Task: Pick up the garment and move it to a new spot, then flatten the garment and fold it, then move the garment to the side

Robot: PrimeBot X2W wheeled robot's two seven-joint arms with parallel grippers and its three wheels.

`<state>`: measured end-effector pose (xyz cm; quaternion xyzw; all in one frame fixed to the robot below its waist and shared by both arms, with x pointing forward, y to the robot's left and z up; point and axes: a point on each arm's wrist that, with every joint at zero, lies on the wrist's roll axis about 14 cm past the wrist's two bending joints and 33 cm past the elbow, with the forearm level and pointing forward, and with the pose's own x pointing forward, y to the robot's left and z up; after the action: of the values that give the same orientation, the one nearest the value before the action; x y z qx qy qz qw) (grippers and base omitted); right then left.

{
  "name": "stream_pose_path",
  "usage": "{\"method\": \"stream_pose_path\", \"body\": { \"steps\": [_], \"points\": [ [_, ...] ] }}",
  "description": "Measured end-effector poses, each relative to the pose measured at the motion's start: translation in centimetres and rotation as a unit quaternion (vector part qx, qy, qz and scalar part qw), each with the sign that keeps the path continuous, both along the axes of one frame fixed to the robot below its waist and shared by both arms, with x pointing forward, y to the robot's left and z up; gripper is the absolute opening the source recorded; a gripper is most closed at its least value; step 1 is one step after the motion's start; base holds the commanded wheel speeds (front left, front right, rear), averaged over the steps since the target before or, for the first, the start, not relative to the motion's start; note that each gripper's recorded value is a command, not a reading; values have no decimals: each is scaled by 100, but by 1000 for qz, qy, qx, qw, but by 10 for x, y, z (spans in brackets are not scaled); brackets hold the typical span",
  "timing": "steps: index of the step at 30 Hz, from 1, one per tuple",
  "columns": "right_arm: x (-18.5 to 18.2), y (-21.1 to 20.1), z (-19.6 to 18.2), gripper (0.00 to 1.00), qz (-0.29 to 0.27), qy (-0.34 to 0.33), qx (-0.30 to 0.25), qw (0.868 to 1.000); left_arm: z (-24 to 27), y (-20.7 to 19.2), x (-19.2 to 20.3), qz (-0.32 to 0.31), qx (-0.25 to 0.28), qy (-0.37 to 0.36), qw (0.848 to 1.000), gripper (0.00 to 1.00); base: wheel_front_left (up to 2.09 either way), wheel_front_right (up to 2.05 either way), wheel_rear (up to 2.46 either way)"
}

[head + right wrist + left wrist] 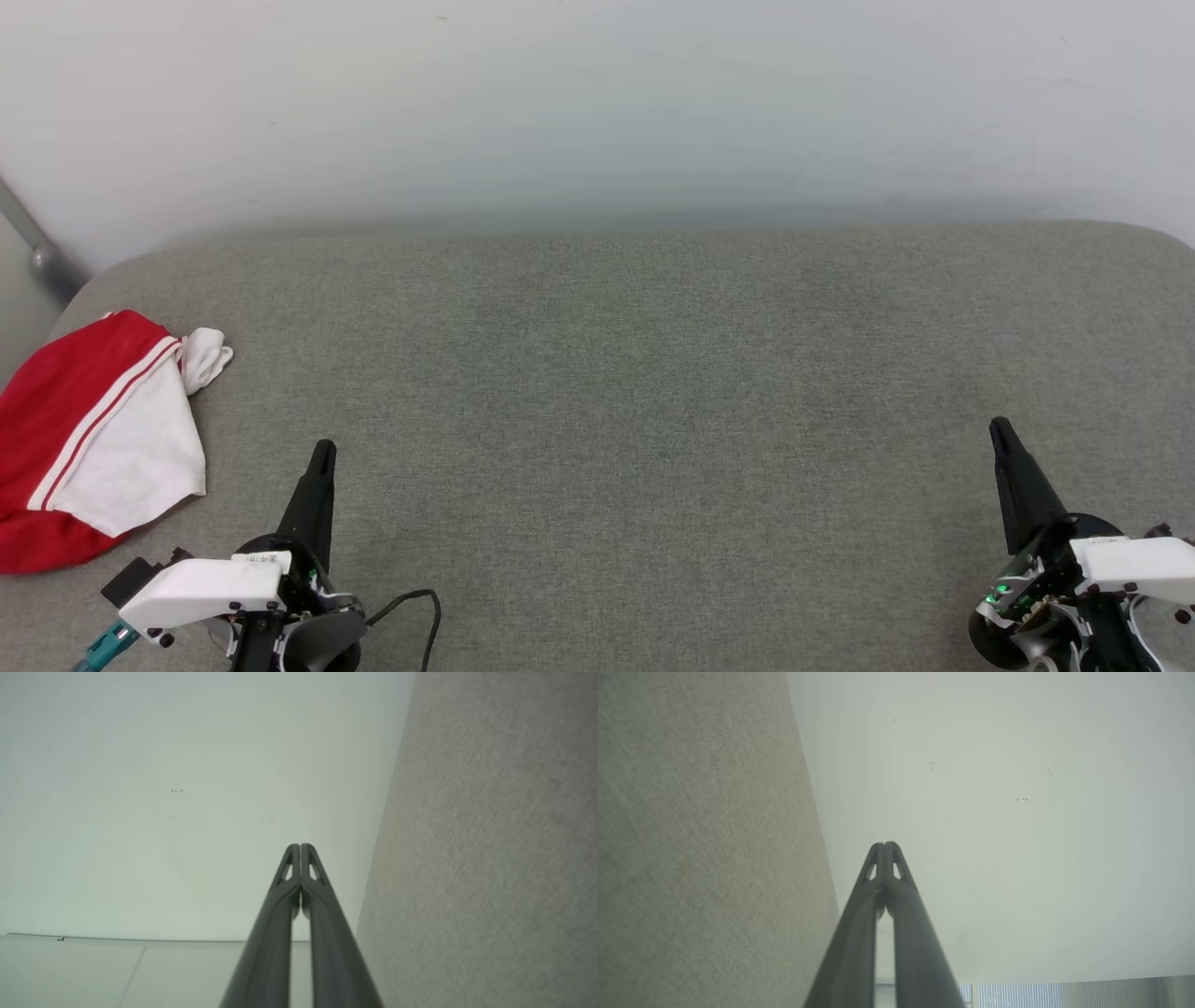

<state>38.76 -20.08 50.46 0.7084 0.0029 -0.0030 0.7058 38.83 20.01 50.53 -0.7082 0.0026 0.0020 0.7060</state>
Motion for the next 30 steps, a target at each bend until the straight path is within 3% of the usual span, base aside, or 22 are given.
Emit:
{"method": "stream_pose_path", "body": {
  "steps": [30],
  "points": [
    [0, 0, 0, 0, 0, 0, 0, 1000, 0, 0, 0, 0, 0, 0, 1000, 0, 0, 0, 0]
  ]
}}
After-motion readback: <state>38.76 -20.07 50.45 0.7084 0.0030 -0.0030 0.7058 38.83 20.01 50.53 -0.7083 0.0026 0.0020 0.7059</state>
